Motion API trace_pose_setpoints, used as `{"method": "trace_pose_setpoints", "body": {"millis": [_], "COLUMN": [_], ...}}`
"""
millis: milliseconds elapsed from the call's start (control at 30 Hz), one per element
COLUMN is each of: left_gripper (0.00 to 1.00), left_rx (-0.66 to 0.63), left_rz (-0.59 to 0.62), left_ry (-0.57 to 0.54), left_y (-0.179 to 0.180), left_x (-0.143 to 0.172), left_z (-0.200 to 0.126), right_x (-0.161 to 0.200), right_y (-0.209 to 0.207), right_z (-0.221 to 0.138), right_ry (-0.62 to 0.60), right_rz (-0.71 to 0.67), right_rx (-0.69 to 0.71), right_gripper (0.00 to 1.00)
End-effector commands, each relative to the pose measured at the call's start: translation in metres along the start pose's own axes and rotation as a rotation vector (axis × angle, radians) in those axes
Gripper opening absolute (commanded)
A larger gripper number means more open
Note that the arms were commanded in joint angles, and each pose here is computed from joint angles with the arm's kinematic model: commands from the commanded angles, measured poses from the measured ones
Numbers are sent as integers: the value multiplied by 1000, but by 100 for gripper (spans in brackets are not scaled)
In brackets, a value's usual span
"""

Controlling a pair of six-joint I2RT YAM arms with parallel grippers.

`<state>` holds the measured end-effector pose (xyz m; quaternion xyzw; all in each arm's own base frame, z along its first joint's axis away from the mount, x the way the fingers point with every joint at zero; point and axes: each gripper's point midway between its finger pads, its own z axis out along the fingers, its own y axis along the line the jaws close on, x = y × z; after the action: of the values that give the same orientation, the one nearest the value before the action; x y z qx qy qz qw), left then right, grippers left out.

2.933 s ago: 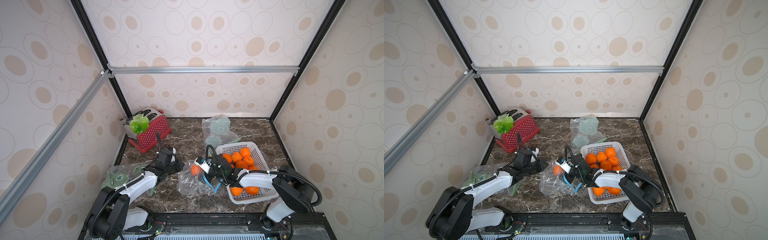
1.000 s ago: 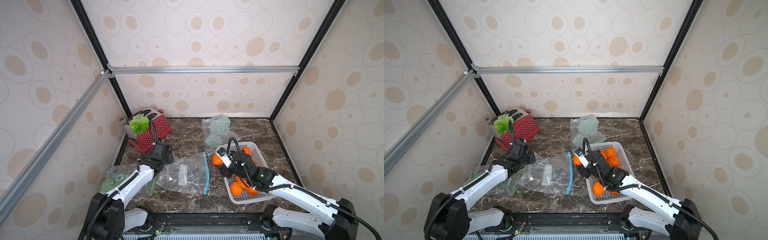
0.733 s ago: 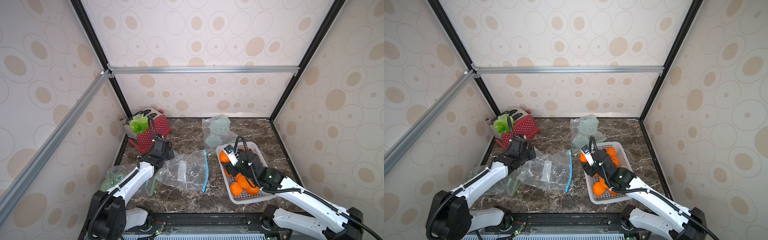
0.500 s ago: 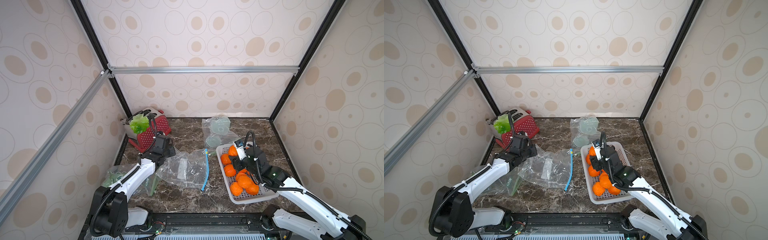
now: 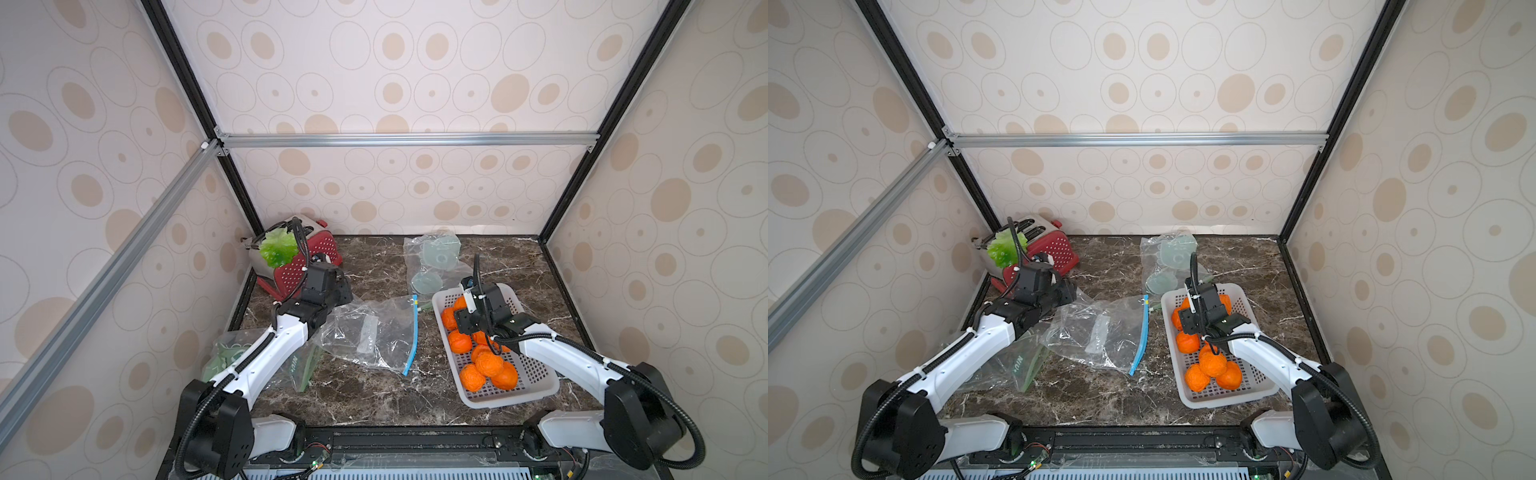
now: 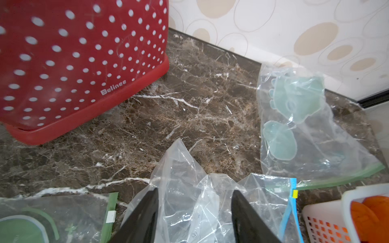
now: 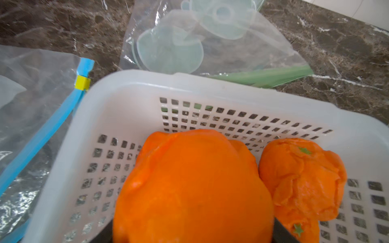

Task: Open the zip-top bag and take out the orange
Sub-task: Place the zipper food storage bag at the center of the board, then place the orange in the basket.

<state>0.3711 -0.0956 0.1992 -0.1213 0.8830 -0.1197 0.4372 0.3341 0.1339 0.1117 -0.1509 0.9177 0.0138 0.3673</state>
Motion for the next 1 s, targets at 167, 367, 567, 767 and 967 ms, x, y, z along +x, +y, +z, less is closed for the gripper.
{"method": "trace_pose_setpoints", "body": {"millis": [167,367,567,767,967], "left_gripper": [69,99,99,99,98], "left_rx": [-8,-134,-205,-177,-120], "left_rz": [3,-28,-19,-29,-25], "left_ry": [-108,-254,-338,-328,-265], "left_y": [14,52,75,77,69], "left_x": [-9,-12,-8,5,20], "left_z": [-39,-66,-82,-80,-68], "right_x": [-4,-11,-38,-15,35], "right_y": [-16,-18,-38,-117,-164], "right_z": [-3,-20,-62,-80,-69], "right_ry": [-41,-76,-259,-210,-80], "right_rz": [66,107,128,386,527], "right_rx": [73,67,132,406,522], "right_gripper": [83,90,99,95,86]}}
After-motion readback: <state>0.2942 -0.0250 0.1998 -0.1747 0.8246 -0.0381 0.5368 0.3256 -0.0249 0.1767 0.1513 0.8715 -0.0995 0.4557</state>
